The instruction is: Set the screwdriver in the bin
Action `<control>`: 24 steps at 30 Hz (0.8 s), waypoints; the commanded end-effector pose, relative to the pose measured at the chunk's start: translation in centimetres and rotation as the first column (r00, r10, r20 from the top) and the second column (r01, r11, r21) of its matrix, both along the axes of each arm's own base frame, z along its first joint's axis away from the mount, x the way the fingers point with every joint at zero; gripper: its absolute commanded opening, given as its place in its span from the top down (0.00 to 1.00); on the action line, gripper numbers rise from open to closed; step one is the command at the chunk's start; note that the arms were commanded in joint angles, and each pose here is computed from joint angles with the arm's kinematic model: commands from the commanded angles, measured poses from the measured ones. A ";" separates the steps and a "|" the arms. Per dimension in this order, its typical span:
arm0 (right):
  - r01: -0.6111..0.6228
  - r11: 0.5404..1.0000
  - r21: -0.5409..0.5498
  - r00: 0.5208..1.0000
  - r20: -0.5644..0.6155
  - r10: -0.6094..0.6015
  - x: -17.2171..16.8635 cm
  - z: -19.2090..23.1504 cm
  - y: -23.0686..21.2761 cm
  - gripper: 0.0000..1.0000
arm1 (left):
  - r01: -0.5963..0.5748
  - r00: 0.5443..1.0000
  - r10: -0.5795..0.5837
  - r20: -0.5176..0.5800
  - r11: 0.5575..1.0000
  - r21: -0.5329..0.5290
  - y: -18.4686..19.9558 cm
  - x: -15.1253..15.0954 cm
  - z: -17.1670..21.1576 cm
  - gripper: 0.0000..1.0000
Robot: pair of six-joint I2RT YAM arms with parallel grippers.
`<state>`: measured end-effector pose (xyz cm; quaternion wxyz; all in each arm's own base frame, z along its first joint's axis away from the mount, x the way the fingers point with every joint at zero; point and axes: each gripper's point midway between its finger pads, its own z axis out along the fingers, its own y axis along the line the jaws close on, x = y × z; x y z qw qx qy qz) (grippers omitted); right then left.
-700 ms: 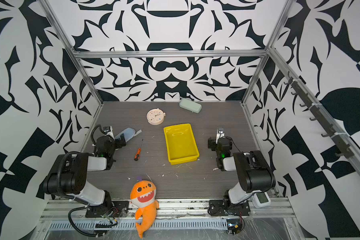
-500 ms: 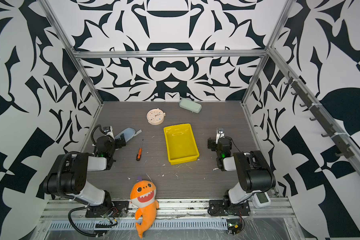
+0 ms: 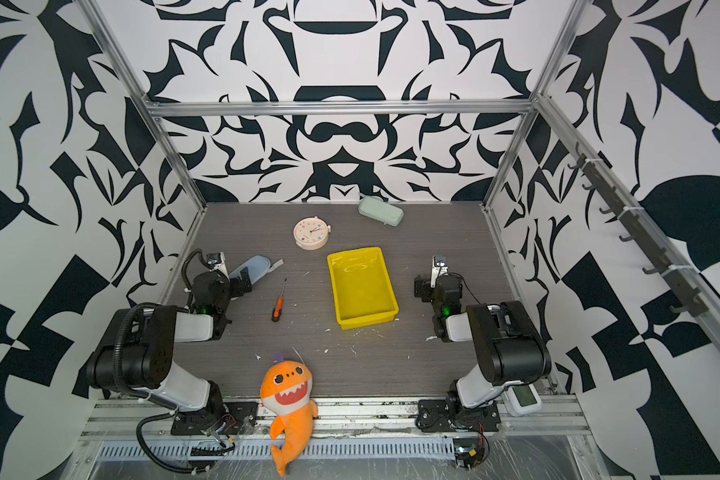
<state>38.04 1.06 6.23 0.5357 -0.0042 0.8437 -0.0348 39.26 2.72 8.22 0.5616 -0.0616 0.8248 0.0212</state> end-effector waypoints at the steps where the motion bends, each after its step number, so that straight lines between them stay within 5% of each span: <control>1: -0.004 1.000 0.009 0.998 0.060 0.004 0.6 1.7 0.1 0.00 | 0.006 1.000 -0.006 0.024 1.000 -0.010 -0.1 0.2 0.7 0.01; 24: -0.016 1.000 0.000 0.998 0.053 0.016 0.6 1.6 0.3 0.00 | 0.006 1.000 -0.006 0.021 1.000 -0.010 -0.1 0.1 0.6 0.00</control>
